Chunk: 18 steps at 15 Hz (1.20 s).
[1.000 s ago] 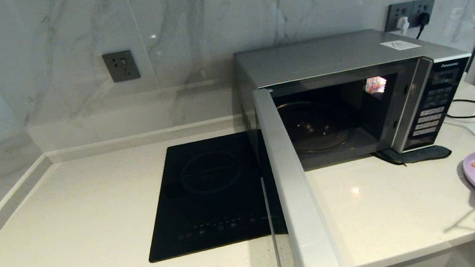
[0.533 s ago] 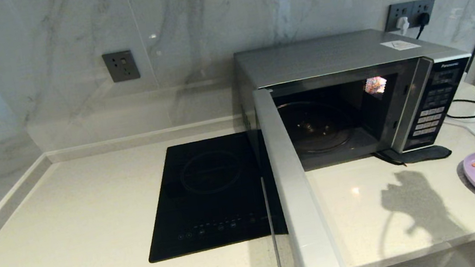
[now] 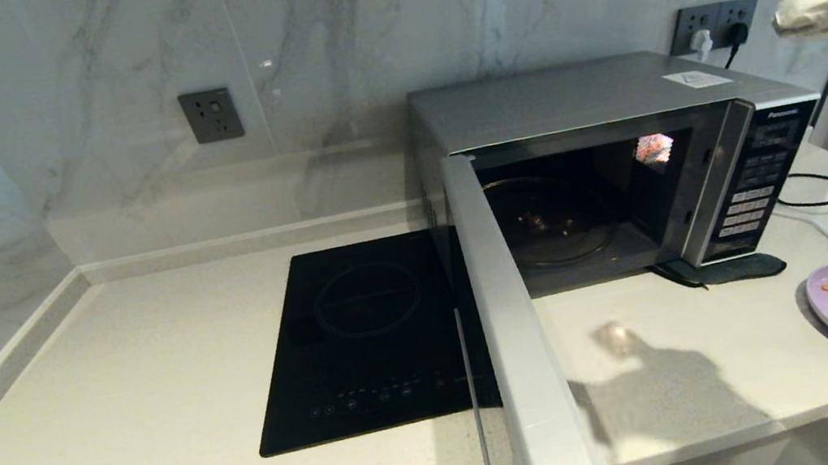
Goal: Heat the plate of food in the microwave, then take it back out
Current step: Close the microwave oven
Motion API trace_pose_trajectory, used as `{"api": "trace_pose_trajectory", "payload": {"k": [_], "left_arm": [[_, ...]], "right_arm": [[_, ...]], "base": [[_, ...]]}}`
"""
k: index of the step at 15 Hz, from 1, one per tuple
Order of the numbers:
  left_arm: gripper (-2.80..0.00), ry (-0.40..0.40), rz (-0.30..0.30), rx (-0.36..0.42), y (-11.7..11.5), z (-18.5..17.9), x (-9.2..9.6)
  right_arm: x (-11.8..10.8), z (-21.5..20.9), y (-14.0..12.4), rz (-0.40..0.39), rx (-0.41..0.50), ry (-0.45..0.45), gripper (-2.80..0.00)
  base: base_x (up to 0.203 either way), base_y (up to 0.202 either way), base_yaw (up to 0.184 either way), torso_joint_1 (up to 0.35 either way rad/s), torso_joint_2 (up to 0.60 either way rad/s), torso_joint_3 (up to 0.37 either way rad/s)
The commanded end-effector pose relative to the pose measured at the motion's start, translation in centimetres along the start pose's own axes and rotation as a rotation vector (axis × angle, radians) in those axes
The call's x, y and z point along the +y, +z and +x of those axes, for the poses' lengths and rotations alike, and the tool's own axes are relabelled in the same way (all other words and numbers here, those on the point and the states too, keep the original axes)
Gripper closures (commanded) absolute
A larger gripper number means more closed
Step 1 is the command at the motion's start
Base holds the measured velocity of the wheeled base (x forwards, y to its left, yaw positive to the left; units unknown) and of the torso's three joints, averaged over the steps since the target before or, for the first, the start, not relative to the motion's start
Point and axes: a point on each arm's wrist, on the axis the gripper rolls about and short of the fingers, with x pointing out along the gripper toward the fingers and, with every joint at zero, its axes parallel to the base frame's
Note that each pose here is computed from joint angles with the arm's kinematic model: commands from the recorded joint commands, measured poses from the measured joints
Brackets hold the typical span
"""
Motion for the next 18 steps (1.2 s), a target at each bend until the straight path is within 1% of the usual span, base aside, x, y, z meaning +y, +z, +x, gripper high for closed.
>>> {"api": "trace_pose_trajectory", "payload": {"k": [1, 2, 3, 5, 7, 10, 11, 15, 18], "left_arm": [[0.0, 0.001, -0.001, 0.001, 0.0, 0.0, 0.0], [0.0, 0.001, -0.001, 0.001, 0.0, 0.0, 0.0], [0.0, 0.001, -0.001, 0.001, 0.0, 0.0, 0.0], [0.0, 0.001, 0.0, 0.001, 0.0, 0.0, 0.0], [0.0, 0.001, -0.001, 0.001, 0.0, 0.0, 0.0], [0.0, 0.001, -0.001, 0.001, 0.0, 0.0, 0.0], [0.0, 0.001, -0.001, 0.001, 0.0, 0.0, 0.0], [0.0, 0.001, -0.001, 0.001, 0.0, 0.0, 0.0], [0.0, 0.001, -0.001, 0.001, 0.0, 0.0, 0.0]], "right_arm": [[0.8, 2.8, 0.4, 0.019, 0.113, 0.085, 0.0], [1.1, 3.8, 0.2, 0.016, 0.142, 0.098, 0.0], [1.3, 4.7, 0.1, 0.006, 0.145, 0.084, 0.0], [2.0, 6.6, -0.7, -0.027, 0.14, 0.028, 0.0], [2.7, 8.7, -1.6, -0.055, 0.132, -0.053, 0.0], [3.7, 11.8, -3.6, -0.114, 0.078, -0.231, 0.0], [4.2, 12.6, -4.4, -0.133, 0.082, -0.252, 0.0], [5.3, 14.9, -6.6, -0.126, 0.164, -0.244, 0.0], [5.3, 16.6, -7.8, -0.133, 0.214, -0.258, 0.0]], "base": [[0.0, 0.0, 0.0, 0.0, 0.0, 0.0], [0.0, 0.0, 0.0, 0.0, 0.0, 0.0], [0.0, 0.0, 0.0, 0.0, 0.0, 0.0], [0.0, 0.0, 0.0, 0.0, 0.0, 0.0], [0.0, 0.0, 0.0, 0.0, 0.0, 0.0], [0.0, 0.0, 0.0, 0.0, 0.0, 0.0], [0.0, 0.0, 0.0, 0.0, 0.0, 0.0], [0.0, 0.0, 0.0, 0.0, 0.0, 0.0], [0.0, 0.0, 0.0, 0.0, 0.0, 0.0]]}}
